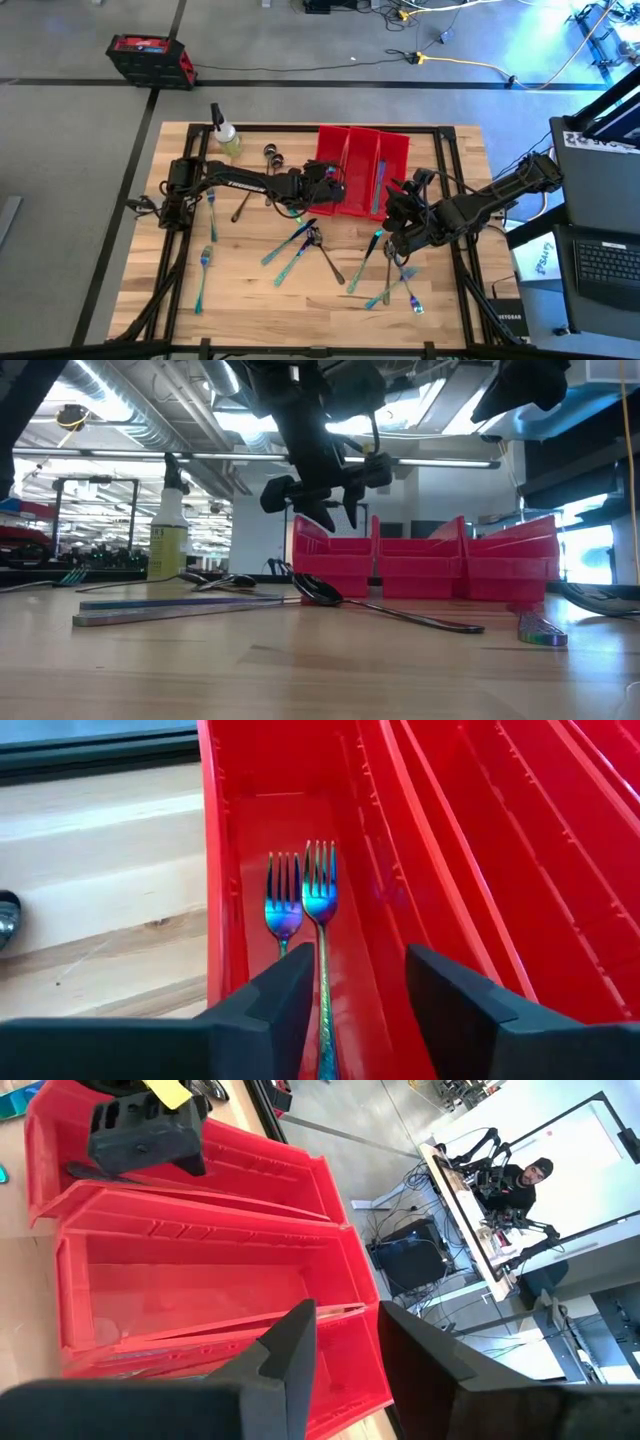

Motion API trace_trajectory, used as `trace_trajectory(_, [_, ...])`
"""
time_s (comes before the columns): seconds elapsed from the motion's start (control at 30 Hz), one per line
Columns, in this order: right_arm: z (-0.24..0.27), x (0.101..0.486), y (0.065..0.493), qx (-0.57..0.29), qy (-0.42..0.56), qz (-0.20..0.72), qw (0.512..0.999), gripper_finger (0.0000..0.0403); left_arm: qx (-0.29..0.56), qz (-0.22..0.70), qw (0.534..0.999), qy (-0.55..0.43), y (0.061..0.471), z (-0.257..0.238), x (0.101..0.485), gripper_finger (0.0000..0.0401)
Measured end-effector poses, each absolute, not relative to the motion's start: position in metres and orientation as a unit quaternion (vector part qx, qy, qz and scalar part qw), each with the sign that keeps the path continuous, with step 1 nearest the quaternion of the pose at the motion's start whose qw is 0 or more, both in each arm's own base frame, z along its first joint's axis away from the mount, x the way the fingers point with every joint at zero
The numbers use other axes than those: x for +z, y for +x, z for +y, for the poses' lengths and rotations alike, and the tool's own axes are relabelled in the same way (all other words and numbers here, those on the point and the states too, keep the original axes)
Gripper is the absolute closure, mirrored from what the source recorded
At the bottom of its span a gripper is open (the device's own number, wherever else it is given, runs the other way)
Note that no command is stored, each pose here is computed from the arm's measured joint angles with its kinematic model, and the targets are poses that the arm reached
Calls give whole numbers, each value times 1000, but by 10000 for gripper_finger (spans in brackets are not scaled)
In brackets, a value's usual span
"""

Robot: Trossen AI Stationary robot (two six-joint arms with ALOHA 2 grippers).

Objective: Sort silverware
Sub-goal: Put the blue knife into the right red silverware bin

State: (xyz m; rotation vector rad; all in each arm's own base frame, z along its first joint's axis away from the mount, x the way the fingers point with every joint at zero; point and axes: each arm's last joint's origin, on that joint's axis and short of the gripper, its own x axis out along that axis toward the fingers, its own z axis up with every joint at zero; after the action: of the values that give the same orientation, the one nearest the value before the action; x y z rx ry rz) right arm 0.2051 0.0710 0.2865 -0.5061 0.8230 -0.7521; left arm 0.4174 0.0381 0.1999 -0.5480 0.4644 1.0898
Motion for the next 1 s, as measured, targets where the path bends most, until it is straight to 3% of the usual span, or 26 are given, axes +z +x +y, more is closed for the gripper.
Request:
trace_trajectory(0.23, [71, 288, 206, -364, -243, 373, 818, 308, 472, 244, 824, -194, 405, 38, 233, 244])
trace_trajectory(0.37, [73, 285, 206, -329, -213, 409, 824, 308, 451, 259, 844, -130, 383, 33, 271, 245])
trace_trajectory(0.5, [77, 282, 208, -285, -163, 439, 837, 308, 361, 287, 885, -69, 360, 42, 314, 248])
trace_trajectory(0.73, [86, 280, 215, -199, -71, 472, 856, 308, 294, 317, 901, 46, 320, 64, 355, 249])
trace_trajectory(0.9, [90, 280, 218, -163, -34, 475, 864, 308, 258, 274, 926, 36, 297, 75, 381, 249])
trace_trajectory(1.0, [90, 280, 218, -163, -35, 476, 863, 308, 196, 251, 947, 45, 288, 72, 393, 249])
